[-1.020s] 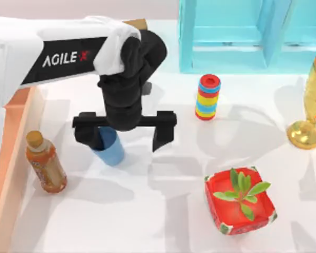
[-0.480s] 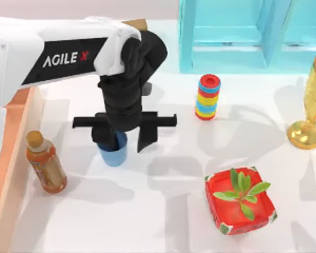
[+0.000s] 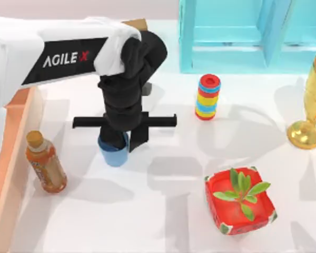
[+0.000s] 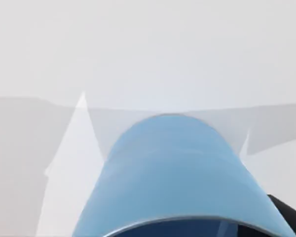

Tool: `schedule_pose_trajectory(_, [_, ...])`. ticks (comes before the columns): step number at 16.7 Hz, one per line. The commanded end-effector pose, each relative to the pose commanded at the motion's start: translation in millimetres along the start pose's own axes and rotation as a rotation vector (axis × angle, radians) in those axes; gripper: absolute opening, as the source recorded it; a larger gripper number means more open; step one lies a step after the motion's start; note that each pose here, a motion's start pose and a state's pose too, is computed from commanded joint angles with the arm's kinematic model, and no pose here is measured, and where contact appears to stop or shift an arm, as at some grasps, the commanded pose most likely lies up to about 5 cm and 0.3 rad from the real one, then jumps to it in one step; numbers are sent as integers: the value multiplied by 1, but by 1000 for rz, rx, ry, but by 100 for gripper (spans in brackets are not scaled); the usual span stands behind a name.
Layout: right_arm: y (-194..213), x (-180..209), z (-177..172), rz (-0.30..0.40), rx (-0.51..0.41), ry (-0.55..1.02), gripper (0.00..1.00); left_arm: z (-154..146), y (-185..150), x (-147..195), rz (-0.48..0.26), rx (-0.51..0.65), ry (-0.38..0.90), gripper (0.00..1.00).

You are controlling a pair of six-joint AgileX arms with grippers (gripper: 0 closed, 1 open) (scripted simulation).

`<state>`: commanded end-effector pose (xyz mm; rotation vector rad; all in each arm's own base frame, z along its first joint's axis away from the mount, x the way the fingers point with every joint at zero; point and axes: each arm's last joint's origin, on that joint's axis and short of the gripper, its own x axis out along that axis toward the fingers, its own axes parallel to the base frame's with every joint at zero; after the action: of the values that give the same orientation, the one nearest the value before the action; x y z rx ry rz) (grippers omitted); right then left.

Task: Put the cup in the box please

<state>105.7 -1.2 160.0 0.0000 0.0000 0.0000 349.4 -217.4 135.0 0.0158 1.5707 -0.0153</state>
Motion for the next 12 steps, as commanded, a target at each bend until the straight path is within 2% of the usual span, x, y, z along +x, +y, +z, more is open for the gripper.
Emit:
schedule_pose_trajectory(5, [0,0,0,0,0,0,100,0,1,-1,-2,2,-2,0])
schedule_pose_trajectory(8, [0,0,0,0,0,0,100,4,10,-17,-30,43,-22,0])
schedule_pose_trajectory(10, [0,0,0,0,0,0,100,11,32,-37,-55,76,-45,0])
schedule_pose_trajectory(12, [0,0,0,0,0,0,100,19,68,-61,-70,97,-73,0])
